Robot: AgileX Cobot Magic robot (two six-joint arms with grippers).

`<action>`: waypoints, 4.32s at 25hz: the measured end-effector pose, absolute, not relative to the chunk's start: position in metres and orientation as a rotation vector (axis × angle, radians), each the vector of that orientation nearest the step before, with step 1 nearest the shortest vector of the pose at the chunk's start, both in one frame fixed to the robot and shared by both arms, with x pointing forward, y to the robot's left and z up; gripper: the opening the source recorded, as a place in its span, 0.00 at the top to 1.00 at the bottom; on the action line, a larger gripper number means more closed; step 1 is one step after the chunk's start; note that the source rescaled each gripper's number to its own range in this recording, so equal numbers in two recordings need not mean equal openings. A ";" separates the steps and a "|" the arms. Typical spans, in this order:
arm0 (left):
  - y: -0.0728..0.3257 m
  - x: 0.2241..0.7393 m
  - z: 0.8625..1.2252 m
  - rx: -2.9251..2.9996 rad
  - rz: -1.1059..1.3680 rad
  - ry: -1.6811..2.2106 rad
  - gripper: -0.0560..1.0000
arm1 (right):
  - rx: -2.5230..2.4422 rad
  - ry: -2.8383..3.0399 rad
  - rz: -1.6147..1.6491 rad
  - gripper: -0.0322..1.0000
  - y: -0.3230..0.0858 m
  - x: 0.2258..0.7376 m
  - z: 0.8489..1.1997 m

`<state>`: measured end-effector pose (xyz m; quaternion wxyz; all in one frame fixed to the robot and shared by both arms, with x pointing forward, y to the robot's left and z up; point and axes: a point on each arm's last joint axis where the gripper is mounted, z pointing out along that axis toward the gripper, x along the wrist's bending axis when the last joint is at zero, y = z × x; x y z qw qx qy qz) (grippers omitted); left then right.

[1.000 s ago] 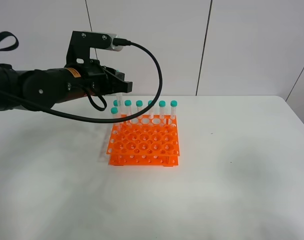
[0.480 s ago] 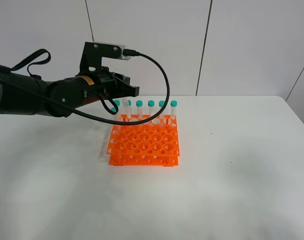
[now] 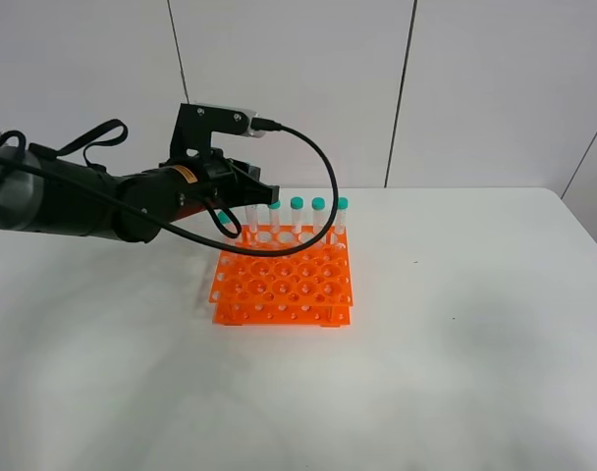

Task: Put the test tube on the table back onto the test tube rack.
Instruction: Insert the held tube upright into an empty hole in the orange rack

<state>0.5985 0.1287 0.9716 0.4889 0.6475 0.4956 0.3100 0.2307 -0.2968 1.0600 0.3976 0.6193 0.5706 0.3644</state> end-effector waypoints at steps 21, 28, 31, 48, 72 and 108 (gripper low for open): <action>0.130 0.607 0.945 1.574 0.755 1.233 0.95 | 1.569 1.445 0.923 0.15 -0.297 0.231 1.060; 0.130 0.608 0.947 1.531 0.746 1.243 0.95 | 1.569 1.445 0.923 0.15 -0.297 0.231 1.060; 0.130 0.608 0.947 1.531 0.747 1.243 0.95 | 1.569 1.445 0.923 0.15 -0.297 0.231 1.060; 0.129 0.608 0.947 1.560 0.759 1.214 0.95 | 1.569 1.445 0.923 0.15 -0.297 0.231 1.060; 0.133 0.609 0.945 1.572 0.757 1.231 0.95 | 1.569 1.446 0.924 0.15 -0.297 0.231 1.060; 0.132 0.613 0.911 1.597 0.737 1.277 0.95 | 1.569 1.446 0.924 0.15 -0.297 0.231 1.060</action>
